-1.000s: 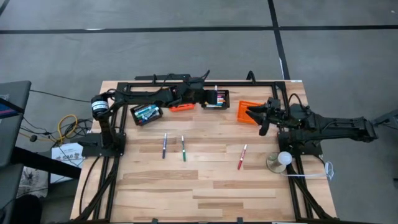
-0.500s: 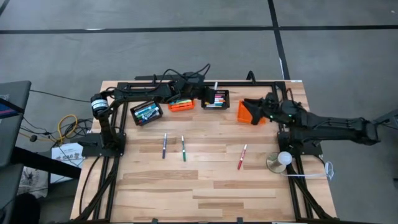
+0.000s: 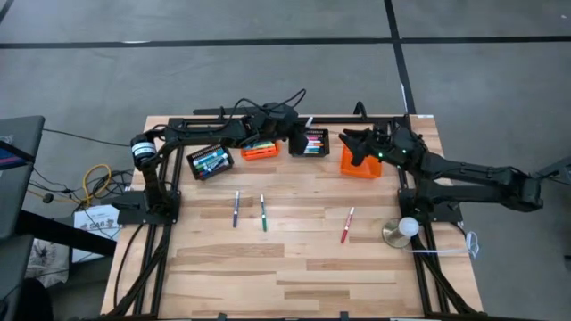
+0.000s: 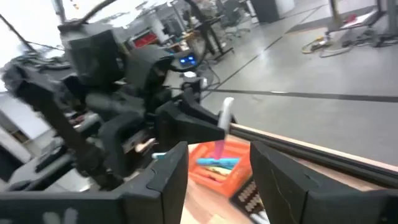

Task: Pick & Place Markers
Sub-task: Put the small pink highlighter pen into the right black bin

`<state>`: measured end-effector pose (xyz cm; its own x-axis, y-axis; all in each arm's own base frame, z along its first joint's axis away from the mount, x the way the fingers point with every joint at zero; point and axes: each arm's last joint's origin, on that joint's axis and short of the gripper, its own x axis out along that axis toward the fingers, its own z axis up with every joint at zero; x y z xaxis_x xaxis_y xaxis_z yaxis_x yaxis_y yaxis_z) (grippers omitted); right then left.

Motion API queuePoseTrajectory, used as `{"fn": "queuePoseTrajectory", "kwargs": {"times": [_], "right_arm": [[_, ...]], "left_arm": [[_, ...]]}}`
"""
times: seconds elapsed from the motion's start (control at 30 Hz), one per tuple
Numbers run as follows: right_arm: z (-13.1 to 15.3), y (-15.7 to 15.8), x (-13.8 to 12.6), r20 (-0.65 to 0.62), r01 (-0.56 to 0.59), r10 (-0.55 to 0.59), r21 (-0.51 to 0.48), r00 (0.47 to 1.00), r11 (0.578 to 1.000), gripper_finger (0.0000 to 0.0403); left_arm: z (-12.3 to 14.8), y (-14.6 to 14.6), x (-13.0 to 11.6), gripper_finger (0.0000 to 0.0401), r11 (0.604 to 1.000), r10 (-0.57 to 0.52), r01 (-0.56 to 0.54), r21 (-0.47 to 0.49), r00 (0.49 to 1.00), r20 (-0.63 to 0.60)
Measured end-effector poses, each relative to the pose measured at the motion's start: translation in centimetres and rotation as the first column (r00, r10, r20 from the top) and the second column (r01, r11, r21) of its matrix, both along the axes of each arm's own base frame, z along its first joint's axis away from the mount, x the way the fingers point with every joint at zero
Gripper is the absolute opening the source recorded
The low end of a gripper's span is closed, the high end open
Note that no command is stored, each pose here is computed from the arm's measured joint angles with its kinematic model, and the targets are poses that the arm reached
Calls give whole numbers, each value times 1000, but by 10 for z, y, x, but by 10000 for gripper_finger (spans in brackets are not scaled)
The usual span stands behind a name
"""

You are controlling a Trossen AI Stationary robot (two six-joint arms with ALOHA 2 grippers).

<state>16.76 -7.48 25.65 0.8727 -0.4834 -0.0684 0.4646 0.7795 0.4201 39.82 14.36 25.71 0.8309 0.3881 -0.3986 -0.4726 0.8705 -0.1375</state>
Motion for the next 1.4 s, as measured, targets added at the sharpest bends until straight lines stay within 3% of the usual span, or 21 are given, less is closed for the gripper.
{"fn": "queuePoseTrajectory", "kwargs": {"times": [0.2,0.47,0.67,0.77,0.93,1.1,1.4], "right_arm": [[-3,-13,3,-31,28,-28,14,999,1000,177],[3,-18,5,-15,-13,13,19,1000,1000,185],[3,-18,5,-10,-14,14,18,1000,1000,182],[4,-18,5,-7,-13,13,17,1000,1000,181],[-1,-21,8,-24,-3,4,41,1000,999,183],[-14,-38,17,-12,-23,25,135,1000,991,195],[-28,-72,23,78,-120,102,275,992,954,259]], "left_arm": [[-3,8,-1,52,999,34,-33,37,999,-20],[-39,22,5,52,994,50,-56,-89,996,-70],[-50,34,7,53,976,55,-63,-208,997,-47],[-54,34,12,53,973,43,-54,-224,998,-51],[-48,33,14,53,973,30,-35,-227,999,-28],[-42,28,15,53,962,4,-1,-272,1000,10],[-24,13,16,53,947,-44,66,-314,996,79]]}}
